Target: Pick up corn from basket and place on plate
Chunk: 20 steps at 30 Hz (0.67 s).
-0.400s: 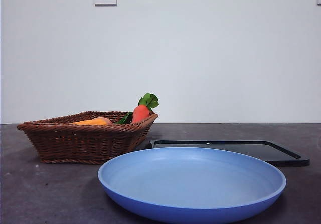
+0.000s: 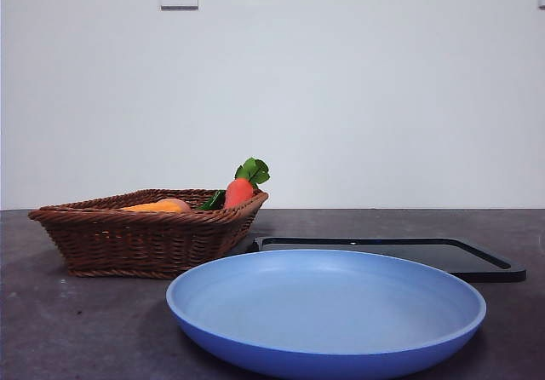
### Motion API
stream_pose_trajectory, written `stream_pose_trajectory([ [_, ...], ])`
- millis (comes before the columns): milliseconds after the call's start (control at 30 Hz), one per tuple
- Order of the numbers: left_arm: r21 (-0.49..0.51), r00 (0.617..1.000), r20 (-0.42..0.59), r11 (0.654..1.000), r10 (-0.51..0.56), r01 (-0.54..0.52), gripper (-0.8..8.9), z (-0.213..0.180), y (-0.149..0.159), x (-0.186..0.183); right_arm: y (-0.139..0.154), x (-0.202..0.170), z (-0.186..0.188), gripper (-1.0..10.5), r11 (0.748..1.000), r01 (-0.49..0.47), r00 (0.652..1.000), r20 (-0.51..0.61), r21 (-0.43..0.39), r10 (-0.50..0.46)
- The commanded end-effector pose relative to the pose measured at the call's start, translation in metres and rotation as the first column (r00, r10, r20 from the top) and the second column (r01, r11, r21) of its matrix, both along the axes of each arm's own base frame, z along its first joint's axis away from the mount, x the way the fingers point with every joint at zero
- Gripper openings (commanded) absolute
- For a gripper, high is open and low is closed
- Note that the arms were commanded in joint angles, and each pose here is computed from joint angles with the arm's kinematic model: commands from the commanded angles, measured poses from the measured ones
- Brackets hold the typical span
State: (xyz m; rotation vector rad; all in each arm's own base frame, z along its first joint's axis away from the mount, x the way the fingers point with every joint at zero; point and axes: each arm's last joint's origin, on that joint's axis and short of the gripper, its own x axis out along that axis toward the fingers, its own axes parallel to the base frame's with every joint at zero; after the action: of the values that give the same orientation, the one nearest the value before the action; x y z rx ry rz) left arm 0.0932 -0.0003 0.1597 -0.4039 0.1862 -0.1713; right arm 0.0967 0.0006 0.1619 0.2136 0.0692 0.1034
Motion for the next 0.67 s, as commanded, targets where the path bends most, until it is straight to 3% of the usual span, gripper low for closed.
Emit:
stream_pose_trajectory([
  [33, -0.043, 1.0, 0.025, 0.999, -0.003, 0.004, 0.07, 0.01, 0.0, -0.002, 0.001, 0.0, 0.002, 0.0, 0.998, -0.024, 0.999, 0.023, 0.064, 0.023],
  [167, -0.051, 0.998, 0.066, 0.999, -0.015, 0.018, 0.07, 0.028, -0.001, -0.006, 0.001, -0.003, 0.018, 0.0, 0.99, -0.04, 0.998, 0.063, 0.136, 0.032],
  [333, -0.044, 0.996, 0.077, 0.998, -0.046, 0.049, 0.07, 0.057, -0.002, -0.01, 0.002, -0.008, 0.048, 0.0, 0.987, -0.066, 0.995, 0.077, 0.144, 0.056],
  [533, 0.019, 0.994, 0.027, 0.994, -0.109, 0.109, 0.07, 0.089, -0.003, -0.003, 0.006, -0.002, 0.088, 0.0, 0.975, -0.166, 0.985, -0.017, 0.145, 0.17],
  [667, 0.051, 0.976, -0.057, 0.976, -0.209, 0.212, 0.07, 0.106, -0.005, 0.005, 0.01, 0.008, 0.112, 0.0, 0.956, -0.268, 0.951, -0.126, 0.117, 0.282],
])
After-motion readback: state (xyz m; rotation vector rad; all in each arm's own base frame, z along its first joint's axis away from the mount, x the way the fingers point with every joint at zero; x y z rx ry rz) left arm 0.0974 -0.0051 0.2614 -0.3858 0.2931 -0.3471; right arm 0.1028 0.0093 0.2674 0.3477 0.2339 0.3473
